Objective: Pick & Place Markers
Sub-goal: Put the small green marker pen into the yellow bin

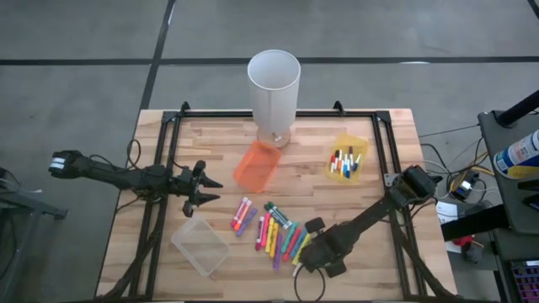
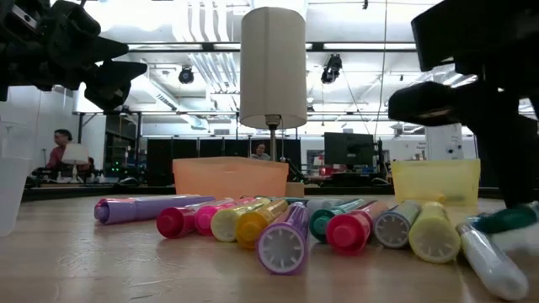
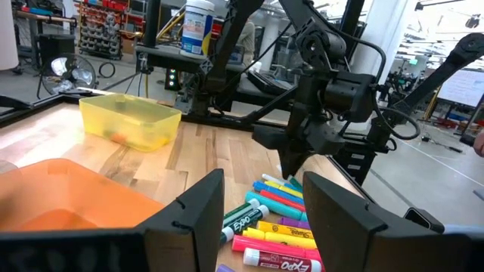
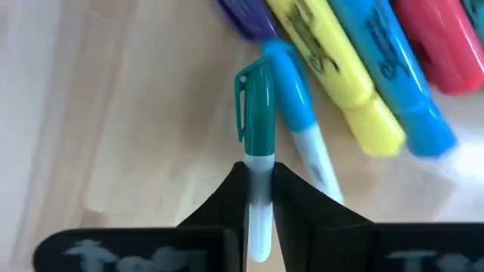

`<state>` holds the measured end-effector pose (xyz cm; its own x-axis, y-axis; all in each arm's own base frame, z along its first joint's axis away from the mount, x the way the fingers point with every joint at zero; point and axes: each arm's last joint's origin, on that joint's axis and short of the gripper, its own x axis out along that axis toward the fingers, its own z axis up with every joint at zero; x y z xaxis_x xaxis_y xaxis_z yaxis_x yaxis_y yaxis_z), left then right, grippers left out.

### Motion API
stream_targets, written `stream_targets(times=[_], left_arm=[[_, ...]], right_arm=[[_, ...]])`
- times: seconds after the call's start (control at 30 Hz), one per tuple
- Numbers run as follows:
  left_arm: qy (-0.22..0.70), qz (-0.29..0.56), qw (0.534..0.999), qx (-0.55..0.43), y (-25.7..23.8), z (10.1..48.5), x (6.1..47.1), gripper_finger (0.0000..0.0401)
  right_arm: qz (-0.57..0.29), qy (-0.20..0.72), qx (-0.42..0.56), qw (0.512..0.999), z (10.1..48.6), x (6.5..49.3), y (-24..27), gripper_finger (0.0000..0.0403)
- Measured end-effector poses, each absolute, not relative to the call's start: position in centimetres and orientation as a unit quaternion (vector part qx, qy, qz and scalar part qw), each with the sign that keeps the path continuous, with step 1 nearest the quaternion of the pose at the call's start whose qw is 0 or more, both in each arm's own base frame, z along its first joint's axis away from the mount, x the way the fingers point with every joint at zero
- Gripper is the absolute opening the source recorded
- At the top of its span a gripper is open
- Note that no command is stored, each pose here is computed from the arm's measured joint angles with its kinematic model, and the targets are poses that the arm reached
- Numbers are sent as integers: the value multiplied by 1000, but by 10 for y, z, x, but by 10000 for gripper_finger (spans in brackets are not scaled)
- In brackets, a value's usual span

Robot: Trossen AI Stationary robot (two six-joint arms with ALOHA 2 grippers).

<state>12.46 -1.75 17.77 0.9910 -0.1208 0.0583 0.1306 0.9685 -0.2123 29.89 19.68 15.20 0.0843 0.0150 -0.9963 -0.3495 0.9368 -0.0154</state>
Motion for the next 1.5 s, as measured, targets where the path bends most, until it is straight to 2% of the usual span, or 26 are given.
stream_targets(times=[0.63, 1.07, 1.3, 1.5], left_arm=[[-22, -64, 992, -108, -18, 178, 125, 174], [-22, -63, 992, -109, -18, 178, 125, 174], [-22, -64, 992, -108, -18, 178, 125, 174], [-22, -64, 992, -108, -18, 178, 125, 174]], right_arm=[[79, 693, -164, 697, 186, 304, 183, 38], [-11, 636, -146, 758, 250, 288, 147, 38], [-79, 587, -103, 799, 286, 270, 119, 38], [-159, 555, -42, 815, 302, 251, 88, 38]])
